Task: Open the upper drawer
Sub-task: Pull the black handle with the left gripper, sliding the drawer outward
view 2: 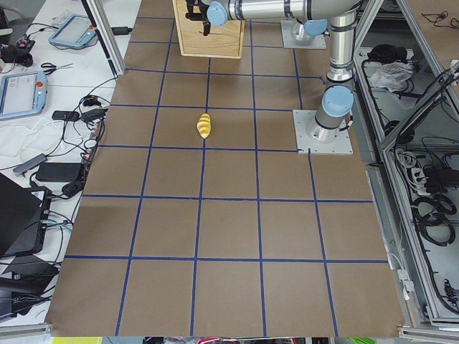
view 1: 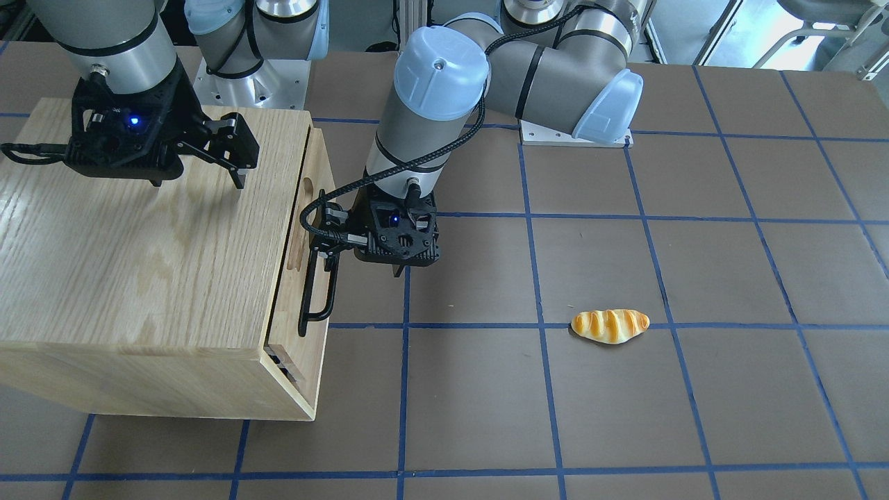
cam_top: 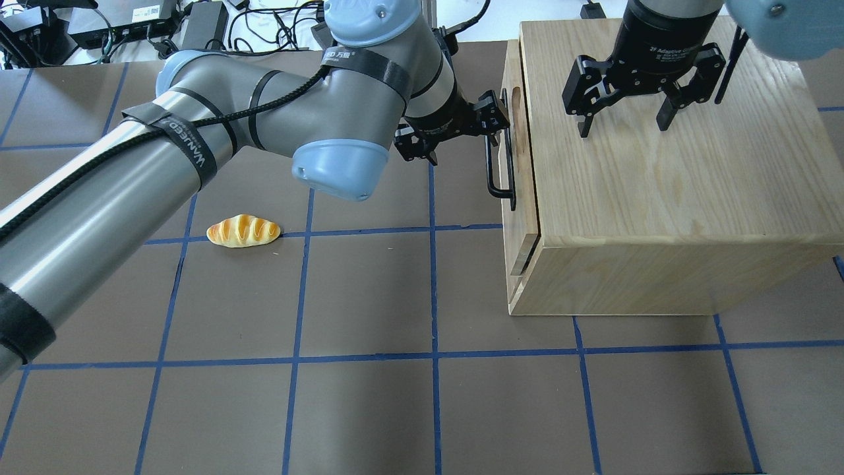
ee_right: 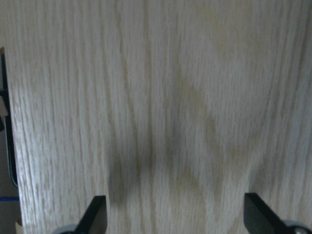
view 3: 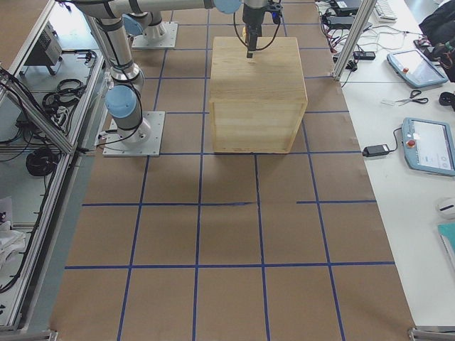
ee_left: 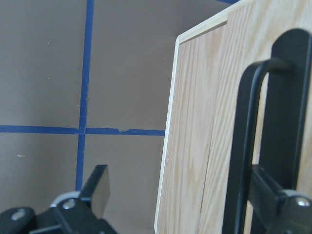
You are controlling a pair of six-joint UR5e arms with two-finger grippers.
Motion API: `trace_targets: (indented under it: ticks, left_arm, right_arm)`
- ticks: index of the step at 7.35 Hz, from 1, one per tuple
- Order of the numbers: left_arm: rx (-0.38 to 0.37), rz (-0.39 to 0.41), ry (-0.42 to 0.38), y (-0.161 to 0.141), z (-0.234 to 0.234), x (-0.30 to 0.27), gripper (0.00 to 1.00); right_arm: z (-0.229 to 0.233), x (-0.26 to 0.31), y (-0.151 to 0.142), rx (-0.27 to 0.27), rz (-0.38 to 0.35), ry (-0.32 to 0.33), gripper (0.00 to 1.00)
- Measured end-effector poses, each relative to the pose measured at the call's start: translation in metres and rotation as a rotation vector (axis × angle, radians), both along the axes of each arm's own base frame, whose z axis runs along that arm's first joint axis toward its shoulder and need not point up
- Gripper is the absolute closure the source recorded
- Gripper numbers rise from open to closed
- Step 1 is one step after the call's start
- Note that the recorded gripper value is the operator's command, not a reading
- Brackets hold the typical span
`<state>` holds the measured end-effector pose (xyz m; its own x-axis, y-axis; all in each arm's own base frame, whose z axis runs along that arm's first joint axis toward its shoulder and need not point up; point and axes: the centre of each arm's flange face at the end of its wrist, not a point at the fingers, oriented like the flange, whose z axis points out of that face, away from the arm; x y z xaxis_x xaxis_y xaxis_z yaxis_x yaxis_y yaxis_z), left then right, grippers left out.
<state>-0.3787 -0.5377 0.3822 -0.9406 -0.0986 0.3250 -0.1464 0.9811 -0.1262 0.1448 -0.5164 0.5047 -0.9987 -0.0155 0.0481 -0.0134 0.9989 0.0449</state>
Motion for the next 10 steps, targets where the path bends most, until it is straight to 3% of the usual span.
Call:
trace_targets:
  ticks: [10]
  left_arm:
    - [0.015,0.040,-0.043,-0.014,-0.002,0.030,0.00]
  right_arm:
    - [0.000,0.000,0.000,0.000,-0.001,0.000,0.00]
